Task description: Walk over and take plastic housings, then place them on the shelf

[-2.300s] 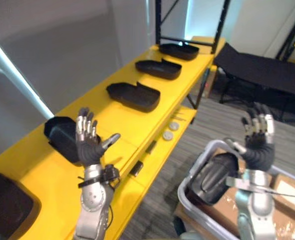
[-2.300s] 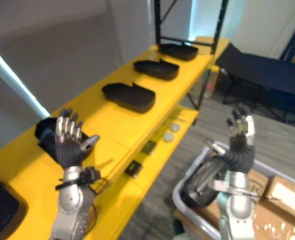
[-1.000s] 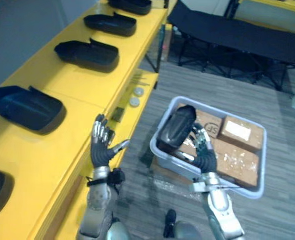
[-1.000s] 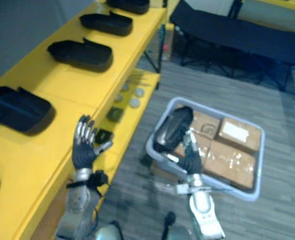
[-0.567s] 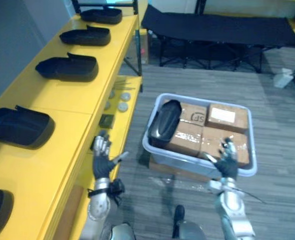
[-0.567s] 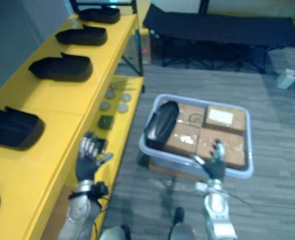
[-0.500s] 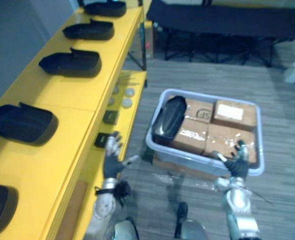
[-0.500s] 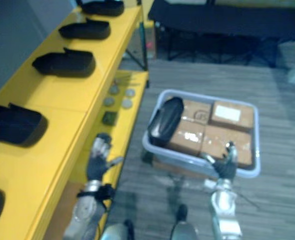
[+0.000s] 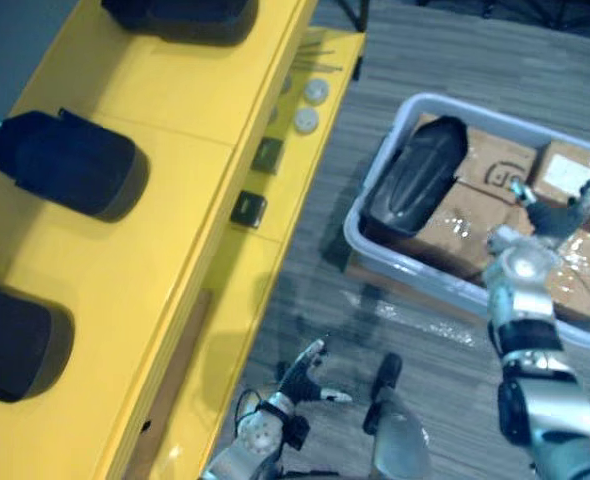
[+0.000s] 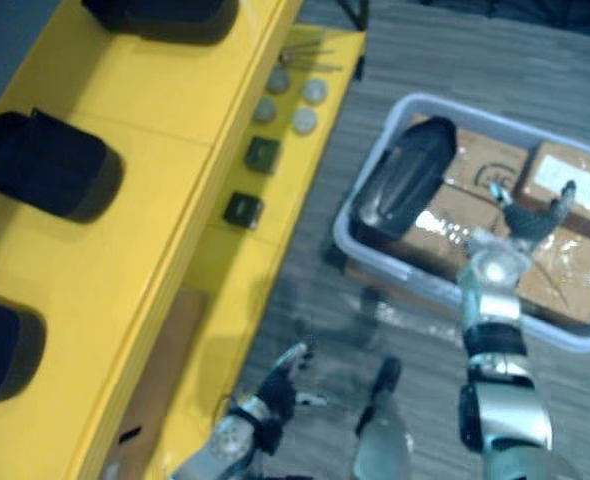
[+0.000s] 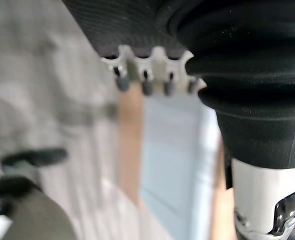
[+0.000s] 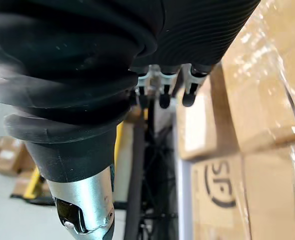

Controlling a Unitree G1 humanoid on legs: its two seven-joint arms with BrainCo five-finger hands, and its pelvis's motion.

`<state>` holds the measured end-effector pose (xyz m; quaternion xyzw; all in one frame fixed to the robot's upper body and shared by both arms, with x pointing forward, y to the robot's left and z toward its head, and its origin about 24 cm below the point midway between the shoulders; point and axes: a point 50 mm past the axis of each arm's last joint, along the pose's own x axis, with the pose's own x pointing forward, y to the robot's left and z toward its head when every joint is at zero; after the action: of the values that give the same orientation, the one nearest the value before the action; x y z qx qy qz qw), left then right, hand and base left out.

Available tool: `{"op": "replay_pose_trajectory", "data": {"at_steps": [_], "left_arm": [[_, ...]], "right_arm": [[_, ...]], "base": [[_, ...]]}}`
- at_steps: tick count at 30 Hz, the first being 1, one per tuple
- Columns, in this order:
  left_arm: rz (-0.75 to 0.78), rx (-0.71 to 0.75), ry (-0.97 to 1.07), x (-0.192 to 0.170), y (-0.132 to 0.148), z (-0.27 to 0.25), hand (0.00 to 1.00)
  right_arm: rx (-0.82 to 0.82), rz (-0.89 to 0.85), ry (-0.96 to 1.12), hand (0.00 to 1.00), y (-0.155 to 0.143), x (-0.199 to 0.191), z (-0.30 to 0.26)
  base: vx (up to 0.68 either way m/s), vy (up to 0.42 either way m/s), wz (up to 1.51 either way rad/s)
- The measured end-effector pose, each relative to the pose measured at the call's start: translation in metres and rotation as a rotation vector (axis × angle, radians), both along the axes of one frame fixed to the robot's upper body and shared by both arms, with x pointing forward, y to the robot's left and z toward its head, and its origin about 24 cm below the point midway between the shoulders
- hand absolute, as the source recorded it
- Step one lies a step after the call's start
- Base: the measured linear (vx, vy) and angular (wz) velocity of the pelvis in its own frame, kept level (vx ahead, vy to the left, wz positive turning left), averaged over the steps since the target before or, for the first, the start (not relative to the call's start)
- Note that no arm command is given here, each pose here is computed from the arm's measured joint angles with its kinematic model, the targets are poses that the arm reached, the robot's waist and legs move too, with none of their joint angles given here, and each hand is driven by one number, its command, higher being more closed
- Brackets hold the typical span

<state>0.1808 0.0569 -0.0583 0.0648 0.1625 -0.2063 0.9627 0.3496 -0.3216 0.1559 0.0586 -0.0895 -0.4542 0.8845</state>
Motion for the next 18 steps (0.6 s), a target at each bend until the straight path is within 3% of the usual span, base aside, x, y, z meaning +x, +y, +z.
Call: {"op": "replay_pose_trajectory", "data": {"at_steps": [3, 13, 18], "left_arm": [[0.057, 0.082, 0.020, -0.003, 0.010, -0.013, 0.00], [0.135, 0.042, -0.056, 0.003, 0.018, -0.010, 0.00], [0.140, 0.021, -0.065, 0.004, 0.017, -0.008, 0.00]], "right_arm": [[0.040, -0.049, 0.040, 0.00, -0.017, 0.000, 0.006], [0.091, -0.140, 0.103, 0.00, -0.046, -0.002, 0.032], [0.095, -0.140, 0.132, 0.00, -0.044, 0.001, 0.031]], "base": [[-0.14, 0.078, 0.19], [-0.06, 0.078, 0.13], [-0.02, 0.049, 0.02]]}}
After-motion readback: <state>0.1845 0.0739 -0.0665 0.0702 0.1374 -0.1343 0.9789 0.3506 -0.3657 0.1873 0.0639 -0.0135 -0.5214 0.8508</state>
